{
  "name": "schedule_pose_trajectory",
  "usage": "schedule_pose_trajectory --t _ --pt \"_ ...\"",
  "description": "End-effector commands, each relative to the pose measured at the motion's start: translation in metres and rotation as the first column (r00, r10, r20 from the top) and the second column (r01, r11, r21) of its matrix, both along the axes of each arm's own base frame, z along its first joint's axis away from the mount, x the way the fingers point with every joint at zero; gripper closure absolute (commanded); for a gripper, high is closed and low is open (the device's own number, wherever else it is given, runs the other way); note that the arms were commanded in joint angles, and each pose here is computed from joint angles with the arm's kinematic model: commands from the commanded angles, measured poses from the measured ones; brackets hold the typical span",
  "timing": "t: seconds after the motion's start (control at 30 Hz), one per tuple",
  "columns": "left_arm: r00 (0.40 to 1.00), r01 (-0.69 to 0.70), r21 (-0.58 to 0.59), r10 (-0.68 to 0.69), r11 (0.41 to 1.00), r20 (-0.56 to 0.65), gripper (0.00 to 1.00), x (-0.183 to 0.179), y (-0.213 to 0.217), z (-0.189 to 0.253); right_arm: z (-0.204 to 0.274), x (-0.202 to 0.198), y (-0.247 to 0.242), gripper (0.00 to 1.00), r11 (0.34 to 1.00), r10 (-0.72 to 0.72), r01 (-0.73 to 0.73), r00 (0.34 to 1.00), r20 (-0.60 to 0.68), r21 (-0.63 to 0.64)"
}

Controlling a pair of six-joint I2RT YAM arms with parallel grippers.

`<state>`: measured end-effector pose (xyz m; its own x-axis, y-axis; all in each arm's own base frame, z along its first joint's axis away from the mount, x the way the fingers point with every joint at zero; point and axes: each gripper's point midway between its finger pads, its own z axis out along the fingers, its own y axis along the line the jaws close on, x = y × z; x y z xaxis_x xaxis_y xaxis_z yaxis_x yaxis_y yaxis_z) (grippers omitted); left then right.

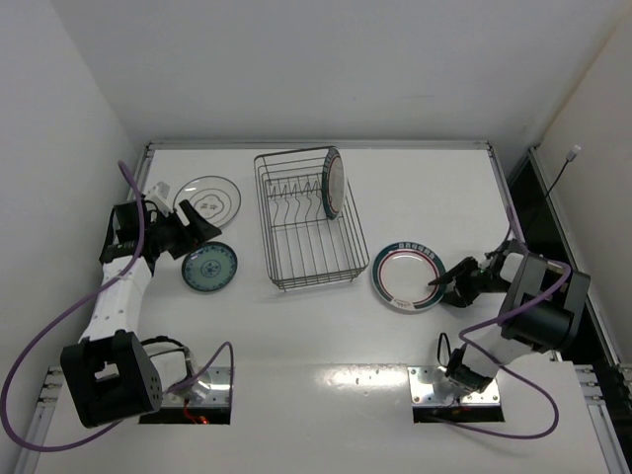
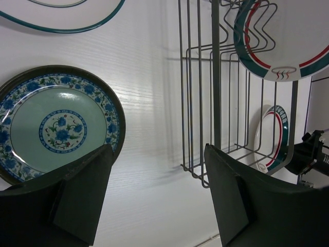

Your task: Load the plates into the dish rack

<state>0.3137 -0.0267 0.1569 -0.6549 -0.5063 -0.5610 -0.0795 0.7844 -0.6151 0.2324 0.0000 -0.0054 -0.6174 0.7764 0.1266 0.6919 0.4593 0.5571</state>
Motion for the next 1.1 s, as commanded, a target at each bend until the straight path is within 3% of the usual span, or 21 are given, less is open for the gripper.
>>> schedule_pose_trajectory --t 0.0,0.2,0.3,0.4,0.47,0.6,0.77,0.87,0.9,0.97,1.03,1.07 --pt "0.999 0.02 0.019 -0.02 1.0 0.026 0.31 0.002 -0.001 0.004 -0.011 0.004 0.006 0.67 1.0 0.002 -0.002 1.0 0.03 -0.002" --pt "1.0 0.02 0.017 -0.02 1.0 0.018 0.31 0.003 -0.001 0.002 -0.007 0.015 0.007 1.0 1.0 0.009 -0.011 0.997 0.071 0.026" --pt "1.0 0.02 0.014 -0.02 1.0 0.009 0.31 0.001 -0.002 0.001 0.01 0.033 0.001 1.0 1.0 0.013 -0.013 0.989 0.148 0.001" --pt "1.0 0.02 0.014 -0.02 1.0 0.009 0.31 0.001 -0.002 0.001 0.069 0.077 -0.009 1.0 0.995 0.045 -0.012 0.945 0.324 -0.103" --pt "1.0 0.02 0.014 -0.02 1.0 0.009 0.31 0.001 -0.002 0.001 0.149 0.123 -0.019 1.0 0.97 0.111 0.012 0.867 0.486 -0.243" --pt "1.0 0.02 0.014 -0.02 1.0 0.009 0.31 0.001 -0.002 0.001 0.249 0.157 0.002 1.0 0.906 0.232 0.063 0.754 0.614 -0.419" --pt "1.0 0.02 0.014 -0.02 1.0 0.009 0.31 0.001 -0.002 0.001 0.319 0.178 0.045 1.0 0.82 0.348 0.125 0.665 0.661 -0.558" --pt "1.0 0.02 0.014 -0.02 1.0 0.009 0.31 0.001 -0.002 0.001 0.325 0.188 0.078 1.0 0.734 0.435 0.129 0.665 0.607 -0.667" --pt "1.0 0.02 0.014 -0.02 1.0 0.009 0.31 0.001 -0.002 0.001 0.328 0.19 0.096 1.0 0.739 0.461 0.103 0.643 0.611 -0.666" --pt "1.0 0.02 0.014 -0.02 1.0 0.009 0.31 0.001 -0.002 0.001 0.333 0.195 0.126 1.0 0.674 0.524 0.1 0.634 0.569 -0.732" --pt "1.0 0.02 0.014 -0.02 1.0 0.009 0.31 0.001 -0.002 0.001 0.329 0.197 0.133 1.0 0.589 0.555 0.109 0.666 0.499 -0.801" --pt "1.0 0.02 0.014 -0.02 1.0 0.009 0.31 0.001 -0.002 0.001 0.343 0.196 0.153 1.0 0.574 0.581 0.119 0.639 0.505 -0.81"
